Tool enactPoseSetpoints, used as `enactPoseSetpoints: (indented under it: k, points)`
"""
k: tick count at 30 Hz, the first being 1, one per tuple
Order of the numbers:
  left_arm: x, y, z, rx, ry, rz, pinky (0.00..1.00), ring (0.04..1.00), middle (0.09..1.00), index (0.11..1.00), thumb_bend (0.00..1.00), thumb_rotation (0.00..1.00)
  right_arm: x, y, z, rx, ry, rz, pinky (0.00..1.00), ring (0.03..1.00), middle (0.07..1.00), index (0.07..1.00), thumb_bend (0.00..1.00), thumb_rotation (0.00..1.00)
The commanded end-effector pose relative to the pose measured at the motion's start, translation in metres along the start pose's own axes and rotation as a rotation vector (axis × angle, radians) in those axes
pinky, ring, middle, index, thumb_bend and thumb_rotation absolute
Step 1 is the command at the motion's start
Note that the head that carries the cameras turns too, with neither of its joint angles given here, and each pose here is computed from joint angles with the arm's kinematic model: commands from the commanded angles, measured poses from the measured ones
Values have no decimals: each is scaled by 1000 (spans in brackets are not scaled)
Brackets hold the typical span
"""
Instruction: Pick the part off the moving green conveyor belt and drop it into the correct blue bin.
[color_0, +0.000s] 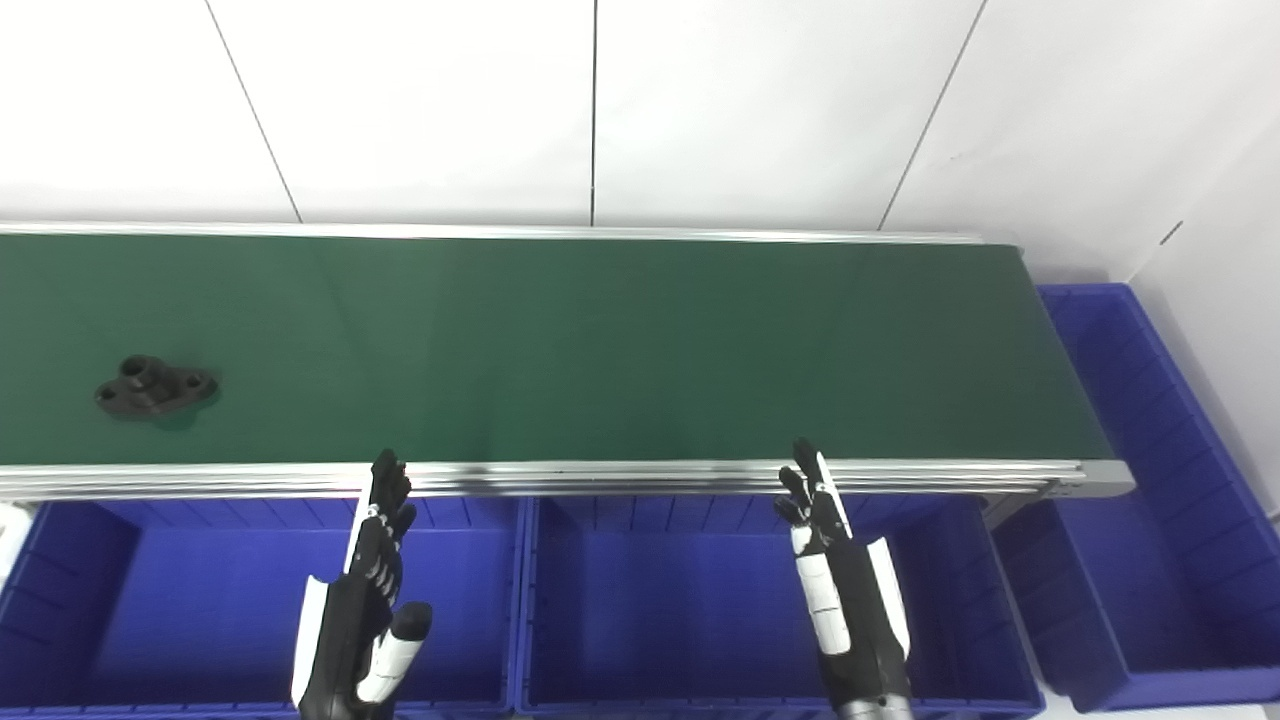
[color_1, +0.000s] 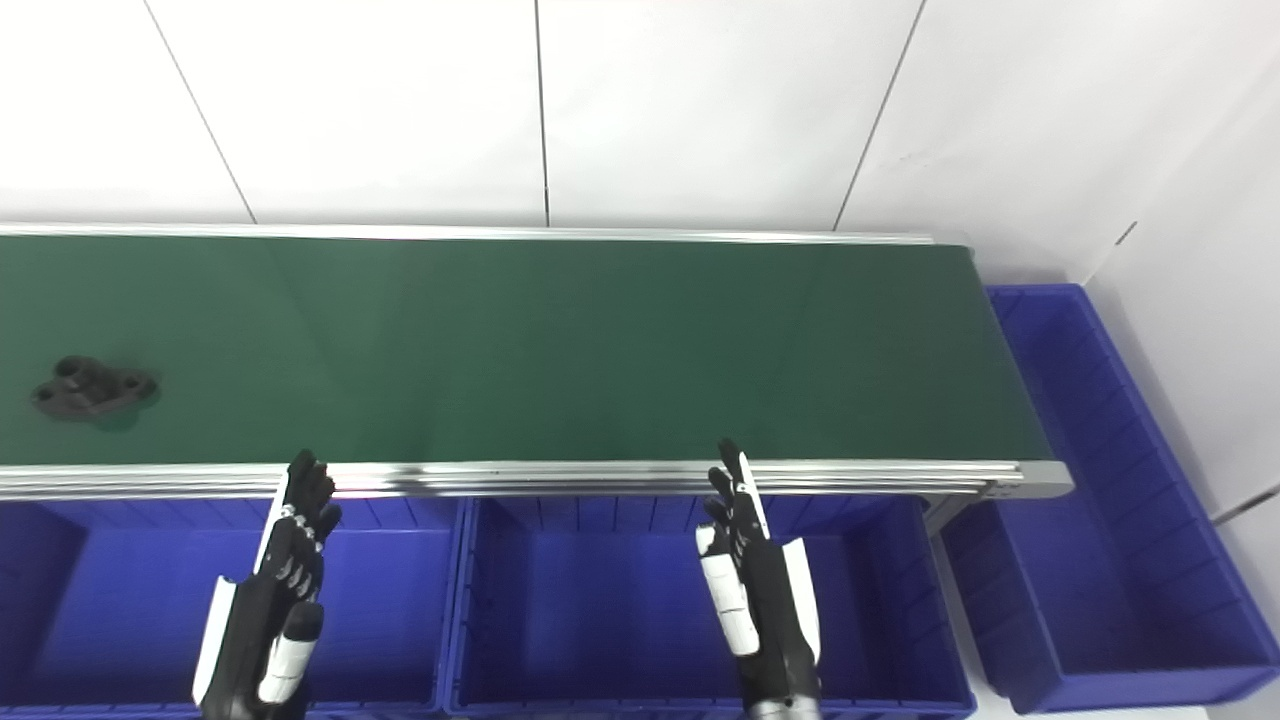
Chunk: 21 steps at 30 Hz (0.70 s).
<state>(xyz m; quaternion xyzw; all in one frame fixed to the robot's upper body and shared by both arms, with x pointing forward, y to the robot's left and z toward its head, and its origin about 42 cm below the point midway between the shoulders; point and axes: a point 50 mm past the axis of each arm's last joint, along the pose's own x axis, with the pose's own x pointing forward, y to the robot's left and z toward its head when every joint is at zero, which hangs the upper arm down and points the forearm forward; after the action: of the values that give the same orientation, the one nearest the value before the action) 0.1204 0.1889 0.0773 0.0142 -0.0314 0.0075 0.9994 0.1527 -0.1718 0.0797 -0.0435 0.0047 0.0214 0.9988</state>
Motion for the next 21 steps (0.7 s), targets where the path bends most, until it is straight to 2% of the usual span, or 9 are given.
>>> enactPoseSetpoints:
  k: [1, 8, 14, 17, 21]
  points:
    - [3, -2, 7, -2, -50, -3, 959, 995, 1000, 1000, 807, 899, 1, 1, 9, -1, -68, -2, 907, 965, 1000, 990, 617, 1000]
    - [4, -2, 6, -11, -47, -7, 966, 1000, 1000, 1000, 810, 890, 1, 0, 8, -5, -70, -3, 905, 959, 1000, 987, 581, 1000]
    - [5, -10, 1, 3, -45, -15, 953, 1000, 1000, 1000, 817, 870, 0, -9, 3, -5, -59, -4, 928, 967, 1000, 979, 574, 1000]
    - [6, -16, -5, -4, -45, -11, 943, 979, 1000, 1000, 808, 822, 1, -15, -2, 0, -41, -6, 952, 980, 1000, 991, 685, 1000]
    - [8, -24, -10, 5, -46, -13, 913, 959, 1000, 1000, 811, 800, 1, -23, -10, -13, -33, -2, 959, 984, 1000, 999, 695, 1000]
